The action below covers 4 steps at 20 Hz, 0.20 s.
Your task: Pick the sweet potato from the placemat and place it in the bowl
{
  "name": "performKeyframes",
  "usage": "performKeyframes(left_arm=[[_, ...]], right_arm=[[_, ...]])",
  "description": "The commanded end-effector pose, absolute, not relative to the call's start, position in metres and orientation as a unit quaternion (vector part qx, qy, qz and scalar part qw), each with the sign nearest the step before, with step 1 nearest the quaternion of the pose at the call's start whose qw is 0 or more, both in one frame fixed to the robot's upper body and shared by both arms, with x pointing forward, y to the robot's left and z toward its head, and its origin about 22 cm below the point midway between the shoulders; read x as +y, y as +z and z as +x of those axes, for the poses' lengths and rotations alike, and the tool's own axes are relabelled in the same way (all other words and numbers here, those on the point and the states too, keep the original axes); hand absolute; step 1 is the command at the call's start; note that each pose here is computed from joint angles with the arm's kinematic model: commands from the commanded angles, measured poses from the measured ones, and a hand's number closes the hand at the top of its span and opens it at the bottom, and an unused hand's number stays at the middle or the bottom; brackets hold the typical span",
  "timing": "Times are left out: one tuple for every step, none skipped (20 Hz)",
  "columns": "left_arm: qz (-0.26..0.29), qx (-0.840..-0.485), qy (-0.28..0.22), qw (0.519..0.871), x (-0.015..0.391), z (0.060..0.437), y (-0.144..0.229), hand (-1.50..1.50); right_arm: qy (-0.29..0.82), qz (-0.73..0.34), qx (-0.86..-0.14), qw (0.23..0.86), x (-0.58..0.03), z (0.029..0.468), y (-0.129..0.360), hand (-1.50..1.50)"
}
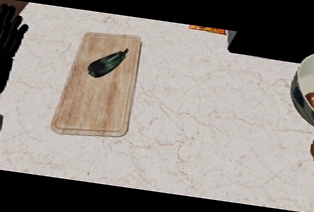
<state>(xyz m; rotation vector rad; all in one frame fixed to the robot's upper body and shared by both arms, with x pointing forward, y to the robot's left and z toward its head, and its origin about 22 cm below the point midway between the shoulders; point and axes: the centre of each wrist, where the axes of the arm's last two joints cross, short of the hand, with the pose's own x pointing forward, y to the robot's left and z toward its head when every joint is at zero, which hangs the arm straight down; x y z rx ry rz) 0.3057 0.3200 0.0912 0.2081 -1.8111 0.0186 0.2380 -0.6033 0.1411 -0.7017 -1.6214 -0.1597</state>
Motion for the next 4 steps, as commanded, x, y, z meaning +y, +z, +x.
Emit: performKeyframes(left_arm=[[0.098, -0.784, 0.01, 0.613, 0.327, 0.303, 0.09, 0.0], [0.088, -0.786, 0.007, 0.612, 0.316, 0.303, 0.086, 0.0], [0.089, -0.786, 0.015, 0.611, 0.318, 0.303, 0.09, 0.0], [0.095, -0.784, 0.014, 0.613, 0.323, 0.3, 0.083, 0.0]], right_arm=[[-0.077, -0.296, -0.714, 0.63, -0.622, 0.208, 0.154, -1.5], [-0.08, -0.295, -0.716, 0.627, -0.62, 0.203, 0.137, -1.5], [-0.08, -0.291, -0.72, 0.625, -0.621, 0.197, 0.127, -1.5], [-0.074, -0.295, -0.721, 0.623, -0.628, 0.191, 0.147, -1.5]])
